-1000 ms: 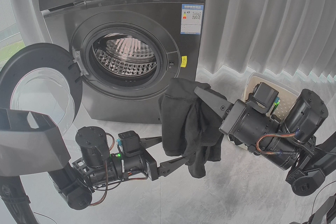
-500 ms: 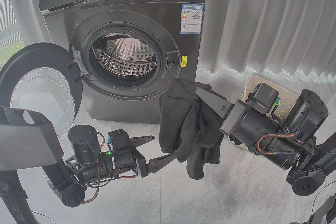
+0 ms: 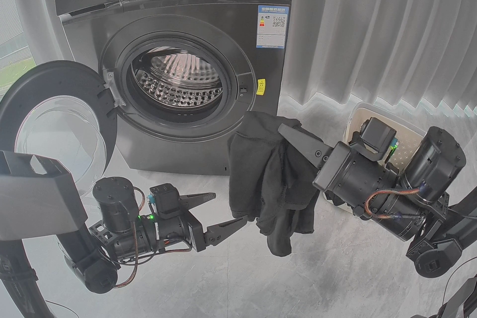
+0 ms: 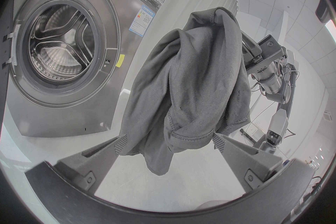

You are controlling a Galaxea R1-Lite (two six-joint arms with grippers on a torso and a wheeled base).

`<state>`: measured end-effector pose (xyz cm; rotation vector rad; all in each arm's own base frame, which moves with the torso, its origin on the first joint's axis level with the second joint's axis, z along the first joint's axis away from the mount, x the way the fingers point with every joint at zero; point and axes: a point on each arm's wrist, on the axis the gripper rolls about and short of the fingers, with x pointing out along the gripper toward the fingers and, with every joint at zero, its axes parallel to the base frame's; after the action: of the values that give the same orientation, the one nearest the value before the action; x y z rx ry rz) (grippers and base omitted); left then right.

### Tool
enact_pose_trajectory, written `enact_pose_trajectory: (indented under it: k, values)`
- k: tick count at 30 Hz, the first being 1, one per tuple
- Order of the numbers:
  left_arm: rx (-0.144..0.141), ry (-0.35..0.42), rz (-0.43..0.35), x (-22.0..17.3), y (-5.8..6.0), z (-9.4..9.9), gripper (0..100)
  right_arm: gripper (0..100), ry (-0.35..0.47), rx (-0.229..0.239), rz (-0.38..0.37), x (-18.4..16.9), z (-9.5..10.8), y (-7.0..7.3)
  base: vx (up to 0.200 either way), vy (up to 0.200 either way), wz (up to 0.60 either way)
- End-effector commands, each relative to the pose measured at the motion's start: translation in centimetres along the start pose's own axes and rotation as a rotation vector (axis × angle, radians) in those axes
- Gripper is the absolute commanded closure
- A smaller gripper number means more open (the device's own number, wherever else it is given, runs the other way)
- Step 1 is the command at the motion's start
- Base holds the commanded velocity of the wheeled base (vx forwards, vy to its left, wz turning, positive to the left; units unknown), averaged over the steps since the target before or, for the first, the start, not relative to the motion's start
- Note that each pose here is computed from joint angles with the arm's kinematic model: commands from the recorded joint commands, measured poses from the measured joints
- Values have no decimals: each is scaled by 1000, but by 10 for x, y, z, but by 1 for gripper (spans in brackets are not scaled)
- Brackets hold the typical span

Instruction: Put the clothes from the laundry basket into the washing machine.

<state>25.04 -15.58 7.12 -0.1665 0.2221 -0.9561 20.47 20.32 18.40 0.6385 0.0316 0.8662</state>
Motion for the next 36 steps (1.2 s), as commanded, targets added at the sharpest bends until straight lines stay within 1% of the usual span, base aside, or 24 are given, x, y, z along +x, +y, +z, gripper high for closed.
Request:
enact_pose_trajectory:
  k: [1,4,8,11,17,20,21,25,27,31,35,36]
  values:
    - [5,-10,-3,1,-1,2,0,100,1,1,4,0,0,1,0,0,0]
    - [8,-15,-17,4,-3,3,0,100,0,1,4,0,0,1,0,0,0]
    - [20,-31,-45,12,-10,6,0,100,0,0,6,1,-1,2,0,0,0]
    - [21,-36,-71,18,-17,7,0,100,3,1,7,1,-2,2,0,0,0]
    - [25,-39,-65,22,-16,6,0,100,3,-1,7,0,-1,2,0,0,0]
    - [22,-36,-64,22,-15,5,0,100,4,-1,9,0,-2,3,0,0,0]
    - [21,-33,-65,22,-16,4,100,100,5,-2,8,0,-2,2,0,0,0]
    - [20,-28,-67,23,-16,3,100,100,3,-1,9,0,-2,3,0,0,0]
    - [20,-17,-67,25,-15,-1,100,100,3,-1,9,0,-2,3,0,0,0]
    - [21,-17,-68,25,-15,-1,100,100,2,-1,6,0,-1,2,0,0,0]
    - [32,-46,-72,21,-19,8,100,100,2,-5,-6,-2,-1,-1,0,0,0]
    - [45,-75,-78,15,-23,18,100,100,11,-6,-18,-4,-2,-3,0,0,0]
